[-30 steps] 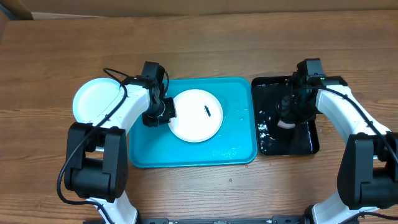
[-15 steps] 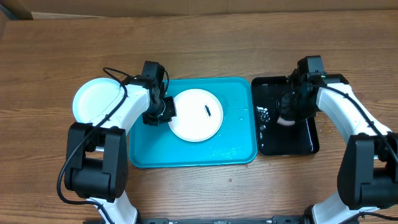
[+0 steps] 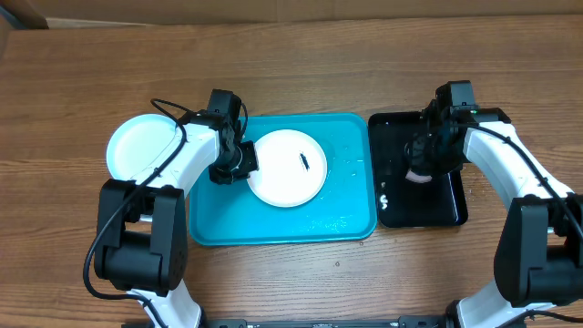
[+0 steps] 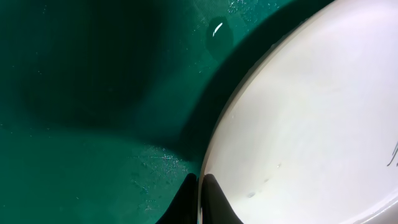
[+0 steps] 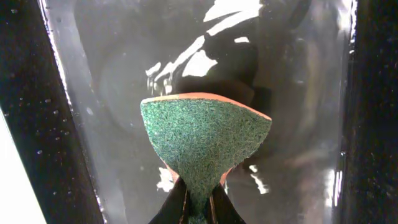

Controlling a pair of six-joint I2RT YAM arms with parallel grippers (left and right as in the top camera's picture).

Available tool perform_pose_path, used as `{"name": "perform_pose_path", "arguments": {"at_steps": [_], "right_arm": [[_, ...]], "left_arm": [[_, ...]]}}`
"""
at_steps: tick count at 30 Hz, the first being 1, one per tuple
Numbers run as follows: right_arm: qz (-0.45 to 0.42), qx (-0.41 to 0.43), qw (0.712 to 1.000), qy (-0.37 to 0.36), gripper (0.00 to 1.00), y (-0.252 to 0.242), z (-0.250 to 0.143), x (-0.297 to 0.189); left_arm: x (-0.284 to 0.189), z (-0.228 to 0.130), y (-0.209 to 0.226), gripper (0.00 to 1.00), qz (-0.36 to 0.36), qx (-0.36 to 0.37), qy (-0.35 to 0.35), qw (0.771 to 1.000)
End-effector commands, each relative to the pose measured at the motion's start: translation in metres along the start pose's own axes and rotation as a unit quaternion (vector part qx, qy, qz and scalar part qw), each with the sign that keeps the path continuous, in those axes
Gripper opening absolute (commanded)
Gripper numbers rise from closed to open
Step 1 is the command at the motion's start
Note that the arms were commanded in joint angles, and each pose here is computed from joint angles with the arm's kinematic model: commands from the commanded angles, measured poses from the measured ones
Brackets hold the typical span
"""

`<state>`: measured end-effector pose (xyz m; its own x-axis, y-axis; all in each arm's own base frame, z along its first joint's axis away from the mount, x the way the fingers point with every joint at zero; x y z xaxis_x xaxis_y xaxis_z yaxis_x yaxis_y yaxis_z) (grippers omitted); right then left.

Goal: Clean dirty plates on tray and stack at the side
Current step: 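Dip the green sponge into the black tray water with the right gripper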

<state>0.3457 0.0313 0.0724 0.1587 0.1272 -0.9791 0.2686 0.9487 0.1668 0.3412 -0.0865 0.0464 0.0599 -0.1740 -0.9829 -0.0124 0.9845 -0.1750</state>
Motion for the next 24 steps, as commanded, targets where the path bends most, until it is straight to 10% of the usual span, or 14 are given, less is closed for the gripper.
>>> {"name": "perform_pose_path", "arguments": {"at_steps": [1,12,24], "right_arm": [[0.005,0.001,1.0,0.0,0.04,0.004,0.001,-0.001],[0.01,0.014,1.0,0.0,0.04,0.018,0.019,-0.05],[0.008,0.014,1.0,-0.002,0.04,0.003,-0.001,0.005]], "left_arm": [[0.005,-0.004,-0.001,0.04,-0.001,0.0,0.009,1.0],[0.005,-0.004,-0.001,0.04,-0.001,0.0,0.01,1.0],[0.005,-0.005,-0.001,0.04,-0.001,0.0,0.011,1.0]]}}
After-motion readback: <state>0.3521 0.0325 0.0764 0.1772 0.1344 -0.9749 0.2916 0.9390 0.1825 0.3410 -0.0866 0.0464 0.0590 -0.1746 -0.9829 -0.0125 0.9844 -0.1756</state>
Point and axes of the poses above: each gripper's point midway between its finger pads, its own x axis out along the fingers, its own y axis along the line the jaws close on, z = x × y, the point moved 3 cm from there along -x, back along the fingers, and after that the axes turned 11 degrees about x, right-handed, at the moved point
